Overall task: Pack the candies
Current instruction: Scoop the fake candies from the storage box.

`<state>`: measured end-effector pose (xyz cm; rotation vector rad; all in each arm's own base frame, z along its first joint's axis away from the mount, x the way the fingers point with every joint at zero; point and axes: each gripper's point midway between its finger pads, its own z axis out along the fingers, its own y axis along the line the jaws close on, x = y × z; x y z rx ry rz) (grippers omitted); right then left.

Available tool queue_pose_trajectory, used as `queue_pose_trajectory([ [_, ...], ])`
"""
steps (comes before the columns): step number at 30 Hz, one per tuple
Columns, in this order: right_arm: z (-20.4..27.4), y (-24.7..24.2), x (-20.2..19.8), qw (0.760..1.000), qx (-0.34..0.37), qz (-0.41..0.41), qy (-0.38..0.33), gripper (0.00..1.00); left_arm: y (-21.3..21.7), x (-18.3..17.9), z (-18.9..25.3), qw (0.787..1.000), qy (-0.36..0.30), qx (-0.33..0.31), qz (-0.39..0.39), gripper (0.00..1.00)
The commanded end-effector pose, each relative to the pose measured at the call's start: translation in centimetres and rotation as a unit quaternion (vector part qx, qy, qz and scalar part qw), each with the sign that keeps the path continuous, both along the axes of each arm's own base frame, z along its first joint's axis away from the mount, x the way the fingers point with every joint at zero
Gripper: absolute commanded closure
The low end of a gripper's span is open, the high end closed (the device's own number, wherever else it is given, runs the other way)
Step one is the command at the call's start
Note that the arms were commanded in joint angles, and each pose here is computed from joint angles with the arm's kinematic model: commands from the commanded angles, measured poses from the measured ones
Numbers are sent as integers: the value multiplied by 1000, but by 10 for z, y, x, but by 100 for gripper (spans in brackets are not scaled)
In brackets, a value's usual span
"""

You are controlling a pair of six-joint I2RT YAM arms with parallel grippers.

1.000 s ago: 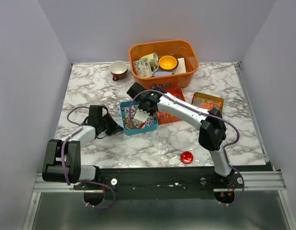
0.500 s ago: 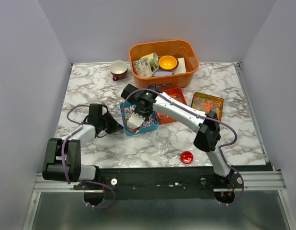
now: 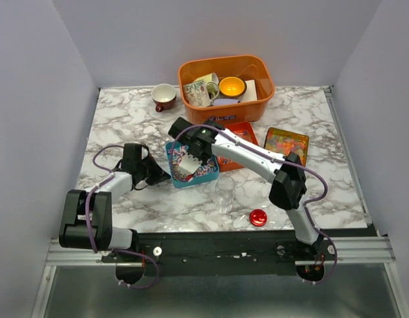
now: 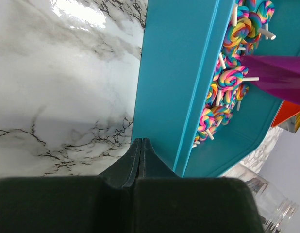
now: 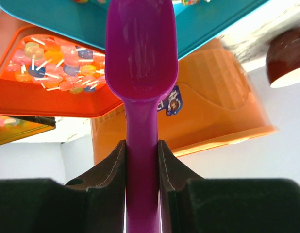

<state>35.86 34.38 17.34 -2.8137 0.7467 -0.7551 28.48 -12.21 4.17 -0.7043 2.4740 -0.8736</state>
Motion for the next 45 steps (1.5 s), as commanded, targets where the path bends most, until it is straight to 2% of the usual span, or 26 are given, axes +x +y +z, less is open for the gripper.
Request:
queue_pose_trajectory([
  [1,-52,-7,4,998,6,-36,58,99,-11,3,12,999,-25,-19,-28,100],
  [7,-64,-27,1,979,61,-112,157,99,-11,-16,2,999,-11,-17,-42,100],
  [11,-66,-29,16,972,117,-126,162,99,-10,-36,-3,998,26,-14,-51,100],
  [15,-72,-33,25,968,125,-140,168,99,-7,-51,-5,997,40,-3,-60,100],
  [16,-73,-34,25,968,126,-139,170,99,-12,-58,-13,996,57,-20,-70,100],
  [17,-75,-32,27,970,125,-127,167,99,-19,-53,-13,995,40,-37,-80,100],
  [19,-79,-35,23,972,121,-112,166,99,-23,-53,-18,994,47,-49,-82,100],
  [25,-84,-28,16,978,101,-48,174,99,-28,-28,-16,994,33,-41,-94,100],
  [31,-85,-27,17,986,69,52,144,99,-30,-25,-18,994,34,-47,-96,100],
  [35,-72,-19,15,983,61,112,129,99,-36,-16,-14,994,15,-62,-91,100],
  [40,-91,-11,6,981,25,139,136,99,-38,-4,-6,993,1,-61,-99,100],
  [45,-109,1,-12,974,22,174,141,99,-41,3,-3,993,-6,-69,-99,100],
])
